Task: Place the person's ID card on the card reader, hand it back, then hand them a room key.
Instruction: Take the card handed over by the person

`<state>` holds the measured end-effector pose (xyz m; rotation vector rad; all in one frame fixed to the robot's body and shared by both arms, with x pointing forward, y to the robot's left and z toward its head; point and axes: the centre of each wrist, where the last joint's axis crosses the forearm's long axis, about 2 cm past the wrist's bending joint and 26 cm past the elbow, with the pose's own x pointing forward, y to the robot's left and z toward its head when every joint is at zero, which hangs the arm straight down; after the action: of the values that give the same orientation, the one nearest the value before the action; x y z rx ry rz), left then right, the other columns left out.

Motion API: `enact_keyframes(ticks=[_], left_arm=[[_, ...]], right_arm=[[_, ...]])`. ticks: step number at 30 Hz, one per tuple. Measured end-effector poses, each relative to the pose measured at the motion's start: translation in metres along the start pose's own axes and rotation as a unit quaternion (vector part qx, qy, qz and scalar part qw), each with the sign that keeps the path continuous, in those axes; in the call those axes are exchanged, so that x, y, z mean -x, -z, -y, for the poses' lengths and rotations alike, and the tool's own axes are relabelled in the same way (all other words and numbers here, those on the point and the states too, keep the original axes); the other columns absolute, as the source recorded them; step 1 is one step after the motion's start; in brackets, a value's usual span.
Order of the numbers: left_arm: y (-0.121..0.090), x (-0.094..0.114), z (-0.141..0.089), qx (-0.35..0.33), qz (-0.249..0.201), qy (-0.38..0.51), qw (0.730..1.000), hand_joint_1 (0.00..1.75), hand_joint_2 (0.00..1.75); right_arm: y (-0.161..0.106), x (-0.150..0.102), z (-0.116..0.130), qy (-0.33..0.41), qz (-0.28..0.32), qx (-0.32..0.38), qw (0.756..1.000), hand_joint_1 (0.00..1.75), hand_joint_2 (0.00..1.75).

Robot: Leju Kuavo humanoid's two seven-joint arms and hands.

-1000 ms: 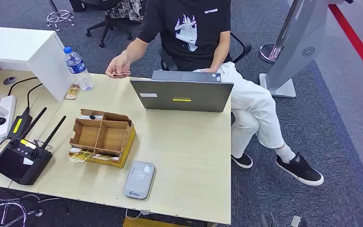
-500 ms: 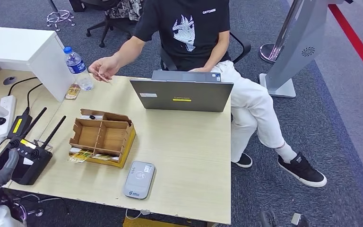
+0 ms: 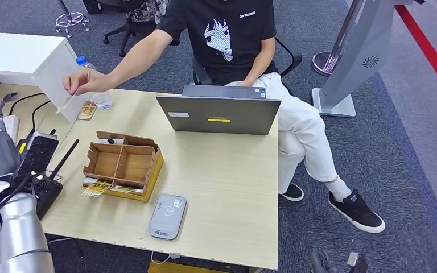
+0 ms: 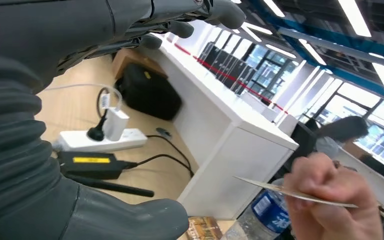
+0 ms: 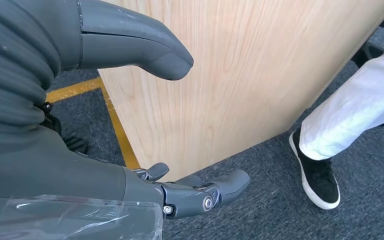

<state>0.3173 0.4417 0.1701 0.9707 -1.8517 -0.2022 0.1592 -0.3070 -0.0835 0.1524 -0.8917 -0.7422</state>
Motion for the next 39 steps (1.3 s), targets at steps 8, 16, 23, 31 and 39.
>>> enact_keyframes(ticks=[8,16,23,31,39], left_arm=[[0.044,-0.033,0.018,0.054,0.061,0.103,0.991,0.43,1.75],[0.072,-0.062,0.037,0.096,0.123,0.211,0.965,1.75,1.75],[0.09,-0.085,0.05,0.11,0.188,0.315,0.924,1.75,1.75],[0.09,-0.101,0.062,0.097,0.26,0.403,0.872,1.75,1.75],[0.041,-0.107,0.081,0.126,0.319,0.352,0.871,1.75,1.75]], right_arm=[[0.001,0.0,-0.002,-0.01,-0.009,-0.007,1.0,0.0,1.75],[0.002,-0.001,-0.004,-0.018,-0.017,-0.015,1.0,0.0,1.75],[0.002,0.0,-0.005,-0.028,-0.024,-0.018,0.999,0.0,1.75],[0.001,0.001,-0.004,-0.036,-0.028,-0.017,0.999,0.0,1.75],[-0.002,0.003,0.001,-0.019,-0.021,-0.001,1.0,0.0,1.75]])
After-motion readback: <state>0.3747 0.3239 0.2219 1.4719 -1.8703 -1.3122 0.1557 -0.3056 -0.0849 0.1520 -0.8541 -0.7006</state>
